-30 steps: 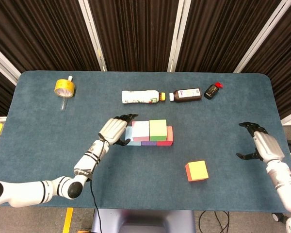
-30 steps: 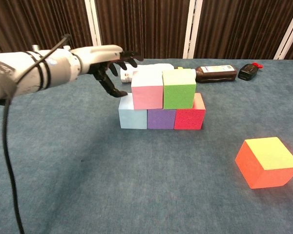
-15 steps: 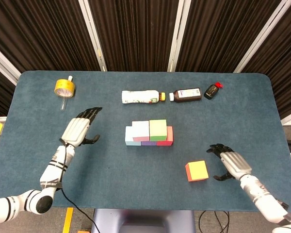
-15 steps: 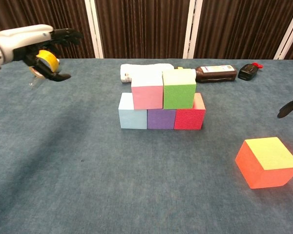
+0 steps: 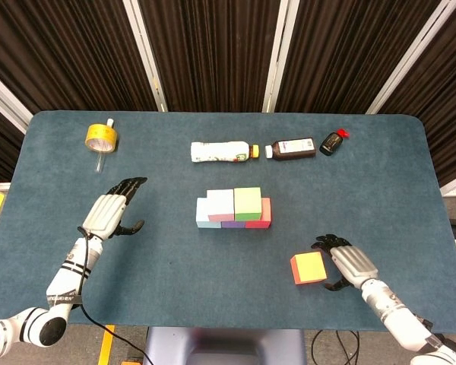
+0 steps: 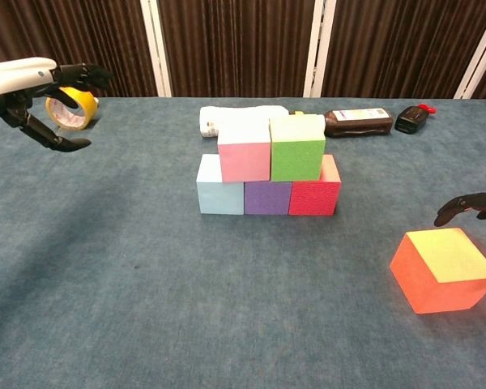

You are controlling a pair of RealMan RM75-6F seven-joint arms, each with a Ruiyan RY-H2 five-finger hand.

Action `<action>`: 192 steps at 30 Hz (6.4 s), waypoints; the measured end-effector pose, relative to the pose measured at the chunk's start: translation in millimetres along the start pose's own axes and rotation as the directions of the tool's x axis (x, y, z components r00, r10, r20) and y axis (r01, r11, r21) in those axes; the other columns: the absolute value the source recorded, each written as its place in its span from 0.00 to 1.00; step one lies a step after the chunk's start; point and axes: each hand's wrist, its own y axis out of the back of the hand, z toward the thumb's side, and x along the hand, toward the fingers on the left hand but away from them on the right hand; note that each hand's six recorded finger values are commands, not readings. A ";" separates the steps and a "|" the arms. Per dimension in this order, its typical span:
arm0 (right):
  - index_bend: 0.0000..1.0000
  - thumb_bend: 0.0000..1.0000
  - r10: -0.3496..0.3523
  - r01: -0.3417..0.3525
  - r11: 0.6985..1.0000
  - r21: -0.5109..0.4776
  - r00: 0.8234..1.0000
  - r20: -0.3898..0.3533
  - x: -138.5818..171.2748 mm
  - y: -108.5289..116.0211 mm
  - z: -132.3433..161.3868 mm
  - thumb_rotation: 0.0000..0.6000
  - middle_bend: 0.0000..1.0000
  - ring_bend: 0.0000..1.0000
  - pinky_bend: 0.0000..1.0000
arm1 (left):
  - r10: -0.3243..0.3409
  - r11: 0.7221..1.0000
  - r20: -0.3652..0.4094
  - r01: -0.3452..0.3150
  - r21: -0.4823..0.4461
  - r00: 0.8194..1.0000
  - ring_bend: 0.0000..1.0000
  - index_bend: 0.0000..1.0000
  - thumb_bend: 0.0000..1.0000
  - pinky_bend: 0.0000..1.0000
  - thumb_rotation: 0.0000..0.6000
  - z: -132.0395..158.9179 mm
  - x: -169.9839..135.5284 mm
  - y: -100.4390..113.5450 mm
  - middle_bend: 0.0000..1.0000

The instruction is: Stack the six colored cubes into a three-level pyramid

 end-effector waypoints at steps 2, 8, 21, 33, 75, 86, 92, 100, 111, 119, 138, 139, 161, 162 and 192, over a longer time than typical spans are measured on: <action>0.33 0.26 0.000 0.000 1.000 -0.004 1.000 -0.006 -2.6 -3.9 2.7 1.00 0.21 0.09 0.24 | -0.002 1.000 0.001 0.002 -0.003 1.000 0.05 0.00 0.34 0.17 1.00 -0.4 -0.6 -1.6 0.05; 0.54 0.34 -0.012 0.012 1.000 -0.003 1.000 -0.029 -12.9 -13.9 14.8 1.00 0.26 0.14 0.26 | 0.000 1.000 0.001 0.000 -0.009 1.000 0.05 0.00 0.34 0.17 1.00 -3.9 -2.2 -4.9 0.05; 0.55 0.42 -0.130 0.124 0.992 -0.038 0.968 -0.214 -21.1 86.7 96.4 1.00 0.27 0.14 0.26 | 0.047 0.999 0.003 -0.047 0.024 0.999 0.06 0.00 0.34 0.17 1.00 -15.2 -15.0 -4.7 0.06; 0.52 0.42 -0.123 0.105 0.990 -0.098 0.973 -0.197 -66.2 169.7 159.2 1.00 0.27 0.14 0.26 | 0.011 1.000 -0.032 -0.011 0.005 0.999 0.06 0.00 0.34 0.17 1.00 -31.1 -20.9 -14.1 0.06; 0.47 0.43 -0.035 0.035 0.999 -0.008 0.999 0.014 -130.6 177.3 217.9 1.00 0.26 0.14 0.20 | -0.032 0.996 -0.042 0.028 -0.084 0.999 0.02 0.00 0.34 0.15 1.00 -50.1 -24.1 -29.5 0.03; 0.47 0.42 -0.046 0.046 0.998 -0.033 0.999 0.023 -127.7 177.3 220.7 1.00 0.26 0.14 0.19 | -0.032 0.995 -0.038 0.028 -0.091 0.999 0.02 0.00 0.34 0.15 1.00 -53.1 -24.2 -30.3 0.03; 0.46 0.42 -0.048 0.049 0.998 -0.035 0.998 0.029 -129.2 174.0 223.2 1.00 0.26 0.14 0.19 | -0.035 0.995 -0.034 0.032 -0.095 0.999 0.02 0.00 0.34 0.15 1.00 -53.7 -24.0 -31.5 0.03; 0.46 0.42 -0.053 0.055 0.998 -0.036 0.998 0.042 -128.6 173.8 222.8 1.00 0.26 0.14 0.19 | -0.039 0.994 -0.035 0.035 -0.100 0.999 0.02 0.00 0.34 0.15 1.00 -56.2 -24.5 -32.5 0.03; 0.45 0.42 -0.049 0.050 0.998 -0.030 0.998 0.050 -130.1 170.8 223.1 1.00 0.26 0.14 0.18 | -0.043 0.993 -0.034 0.040 -0.107 0.998 0.02 0.00 0.34 0.15 1.00 -56.7 -23.7 -34.5 0.02; 0.44 0.42 -0.055 0.057 0.998 -0.032 0.997 0.057 -128.8 172.2 222.3 1.00 0.26 0.14 0.18 | -0.044 0.993 -0.033 0.040 -0.109 0.998 0.02 0.00 0.34 0.15 1.00 -56.9 -23.1 -34.9 0.02; 0.39 0.42 -0.053 0.055 0.998 -0.030 0.997 0.058 -126.6 170.4 220.0 1.00 0.26 0.13 0.17 | -0.051 0.993 -0.029 0.048 -0.109 0.998 0.00 0.00 0.34 0.15 1.00 -56.1 -22.2 -37.2 0.01; 0.41 0.42 -0.056 0.058 0.998 -0.030 0.997 0.058 -126.5 170.9 220.2 1.00 0.26 0.13 0.17 | -0.051 0.993 -0.028 0.047 -0.109 0.998 0.00 0.00 0.34 0.15 1.00 -55.9 -22.2 -37.1 0.01; 0.43 0.42 -0.086 0.088 0.994 -0.062 0.996 0.037 -116.6 159.6 216.2 1.00 0.26 0.13 0.17 | -0.050 0.992 -0.014 0.048 -0.115 0.999 0.00 0.00 0.34 0.15 1.00 -54.5 -23.1 -36.9 0.01; 0.43 0.42 -0.088 0.090 0.994 -0.061 0.995 0.036 -116.4 159.5 216.4 1.00 0.26 0.13 0.17 | -0.051 0.992 -0.014 0.049 -0.116 0.999 0.00 0.00 0.34 0.15 1.00 -54.5 -23.1 -36.9 0.01; 0.42 0.42 -0.101 0.103 0.993 -0.058 0.994 0.038 -116.6 155.0 220.1 1.00 0.26 0.13 0.17 | -0.052 0.990 -0.010 0.050 -0.131 0.999 0.00 0.00 0.34 0.15 1.00 -56.6 -23.8 -37.8 0.00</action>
